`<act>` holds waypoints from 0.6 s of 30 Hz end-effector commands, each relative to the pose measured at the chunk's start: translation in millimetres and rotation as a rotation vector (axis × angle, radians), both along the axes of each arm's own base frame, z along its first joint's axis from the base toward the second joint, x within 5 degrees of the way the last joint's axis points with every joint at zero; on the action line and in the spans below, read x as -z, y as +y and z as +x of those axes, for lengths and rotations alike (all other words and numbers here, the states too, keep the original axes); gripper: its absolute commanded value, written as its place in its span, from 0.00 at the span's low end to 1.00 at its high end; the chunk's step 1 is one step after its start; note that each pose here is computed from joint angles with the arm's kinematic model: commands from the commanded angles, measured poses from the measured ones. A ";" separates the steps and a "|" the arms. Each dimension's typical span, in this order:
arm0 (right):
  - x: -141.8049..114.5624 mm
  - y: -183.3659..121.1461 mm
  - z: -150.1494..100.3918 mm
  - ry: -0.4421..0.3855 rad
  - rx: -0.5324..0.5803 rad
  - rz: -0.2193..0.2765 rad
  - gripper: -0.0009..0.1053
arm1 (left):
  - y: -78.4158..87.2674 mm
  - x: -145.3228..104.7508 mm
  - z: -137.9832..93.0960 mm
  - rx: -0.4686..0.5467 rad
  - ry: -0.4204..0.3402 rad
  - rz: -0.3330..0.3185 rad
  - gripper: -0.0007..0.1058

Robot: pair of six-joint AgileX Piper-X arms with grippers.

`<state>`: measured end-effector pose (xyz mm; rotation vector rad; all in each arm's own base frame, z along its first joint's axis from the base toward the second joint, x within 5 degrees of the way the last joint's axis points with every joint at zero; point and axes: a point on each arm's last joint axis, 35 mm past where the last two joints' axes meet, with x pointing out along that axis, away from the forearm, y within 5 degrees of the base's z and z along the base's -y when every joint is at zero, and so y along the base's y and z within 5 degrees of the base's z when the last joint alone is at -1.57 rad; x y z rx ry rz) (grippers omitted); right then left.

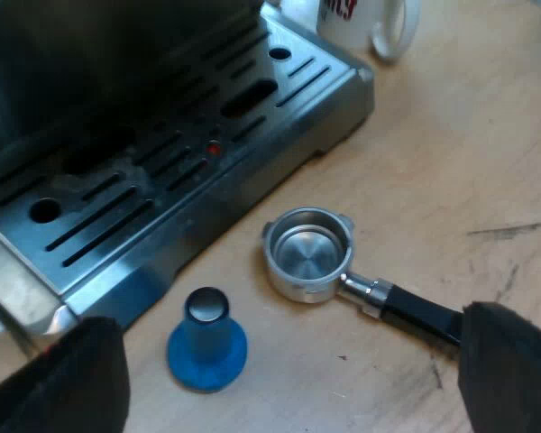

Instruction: Put the handle in the coffee machine

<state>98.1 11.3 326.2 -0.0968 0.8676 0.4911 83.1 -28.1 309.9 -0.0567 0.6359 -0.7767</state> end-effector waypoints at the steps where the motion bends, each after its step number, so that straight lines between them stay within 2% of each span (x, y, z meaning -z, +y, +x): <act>1: -0.9 6.9 3.0 0.020 -0.082 -0.007 0.58 | -2.3 0.3 7.7 0.065 -0.001 -0.006 0.72; 5: 3.9 18.4 8.2 0.063 -0.143 -0.065 0.58 | -4.1 5.9 17.2 0.111 0.035 -0.005 0.72; 7: 6.6 29.1 10.8 0.088 -0.182 -0.092 0.58 | -8.4 9.2 19.7 0.171 0.041 0.017 0.72; 14: 9.8 65.2 20.3 0.057 -0.222 -0.135 0.58 | -29.2 17.1 15.7 0.370 0.114 0.048 0.72; 18: 17.2 91.0 19.3 0.053 -0.277 -0.203 0.58 | -40.2 18.9 10.2 0.473 0.126 0.067 0.72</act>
